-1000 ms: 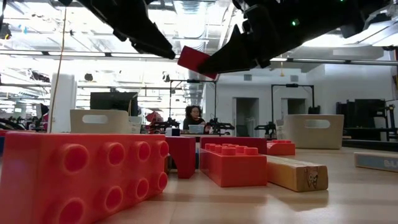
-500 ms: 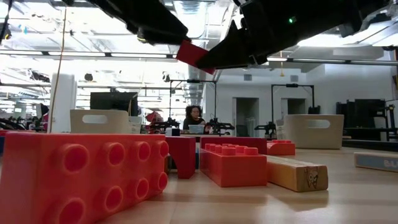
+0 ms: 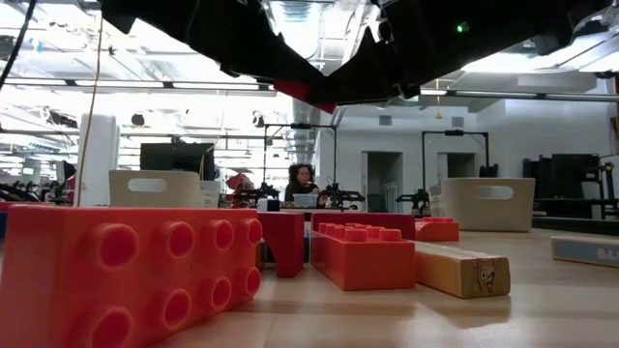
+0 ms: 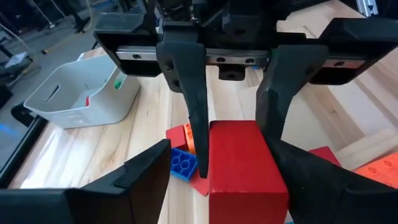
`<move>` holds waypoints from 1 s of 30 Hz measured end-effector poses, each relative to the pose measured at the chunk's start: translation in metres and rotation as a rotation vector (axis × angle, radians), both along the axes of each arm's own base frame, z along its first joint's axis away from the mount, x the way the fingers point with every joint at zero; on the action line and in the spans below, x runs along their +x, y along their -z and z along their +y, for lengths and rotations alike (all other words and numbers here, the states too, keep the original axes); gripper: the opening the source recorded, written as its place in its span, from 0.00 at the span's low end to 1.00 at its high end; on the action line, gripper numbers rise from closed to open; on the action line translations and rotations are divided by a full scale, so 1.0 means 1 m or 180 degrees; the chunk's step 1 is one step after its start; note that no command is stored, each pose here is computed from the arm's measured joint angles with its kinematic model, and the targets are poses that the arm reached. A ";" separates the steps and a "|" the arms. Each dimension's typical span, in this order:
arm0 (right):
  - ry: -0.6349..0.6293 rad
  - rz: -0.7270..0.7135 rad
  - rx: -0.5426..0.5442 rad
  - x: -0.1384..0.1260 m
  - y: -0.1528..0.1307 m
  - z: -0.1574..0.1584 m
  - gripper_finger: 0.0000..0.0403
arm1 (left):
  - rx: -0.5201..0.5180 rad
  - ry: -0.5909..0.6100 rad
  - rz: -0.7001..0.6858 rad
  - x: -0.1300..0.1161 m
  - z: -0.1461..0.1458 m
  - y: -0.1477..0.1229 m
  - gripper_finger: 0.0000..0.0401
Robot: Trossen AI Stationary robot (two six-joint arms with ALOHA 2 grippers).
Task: Sort blocks by size
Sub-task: Put the large red block into the white bin
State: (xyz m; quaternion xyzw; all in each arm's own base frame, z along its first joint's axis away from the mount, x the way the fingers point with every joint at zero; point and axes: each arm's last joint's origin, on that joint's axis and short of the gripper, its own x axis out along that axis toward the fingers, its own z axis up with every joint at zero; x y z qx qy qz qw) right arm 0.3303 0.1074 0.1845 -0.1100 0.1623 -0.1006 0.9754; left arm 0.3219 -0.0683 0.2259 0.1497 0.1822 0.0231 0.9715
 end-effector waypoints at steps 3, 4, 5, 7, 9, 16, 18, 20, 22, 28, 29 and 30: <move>0.0010 -0.0007 -0.0001 0.000 0.000 0.000 0.40 | -0.0001 -0.0002 0.0003 0.000 0.000 0.000 0.60; 0.0014 -0.0008 -0.0002 0.000 0.000 0.000 0.40 | -0.0001 -0.0001 0.0006 0.000 0.000 0.000 0.57; 0.0020 -0.0010 -0.0004 0.000 0.000 0.000 0.40 | -0.0001 0.0000 0.0010 0.000 0.000 0.000 0.53; 0.0041 -0.0015 -0.0009 0.000 0.000 -0.001 0.40 | -0.0001 -0.0002 0.0040 -0.001 0.000 0.001 0.46; 0.0048 -0.0013 -0.0013 0.000 0.000 -0.001 0.40 | -0.0020 -0.0012 0.0079 -0.001 0.000 0.002 0.38; 0.0034 0.0005 -0.0026 0.000 0.000 -0.001 0.40 | -0.0031 -0.0010 0.0125 -0.001 0.000 0.003 0.31; 0.0032 0.0005 -0.0025 0.000 0.000 -0.001 0.42 | -0.0040 -0.0017 0.0128 -0.002 0.000 0.003 0.31; 0.0038 0.0001 -0.0010 0.000 0.000 -0.001 0.45 | -0.0047 -0.0027 0.0127 -0.002 0.000 0.003 0.31; 0.0050 0.0000 0.0012 0.000 0.000 -0.001 0.49 | -0.0041 -0.0056 0.0158 -0.003 0.001 0.003 0.31; 0.0106 0.0178 0.0005 -0.004 0.002 -0.002 0.60 | -0.0004 -0.0151 0.0332 -0.014 0.004 -0.002 0.31; 0.0147 0.0246 0.0019 -0.007 0.002 -0.003 0.60 | 0.0041 -0.0245 0.0378 -0.018 0.006 -0.005 0.31; 0.0196 0.0327 0.0029 -0.009 0.002 -0.006 0.60 | 0.0093 -0.0356 0.0442 -0.022 0.009 -0.007 0.31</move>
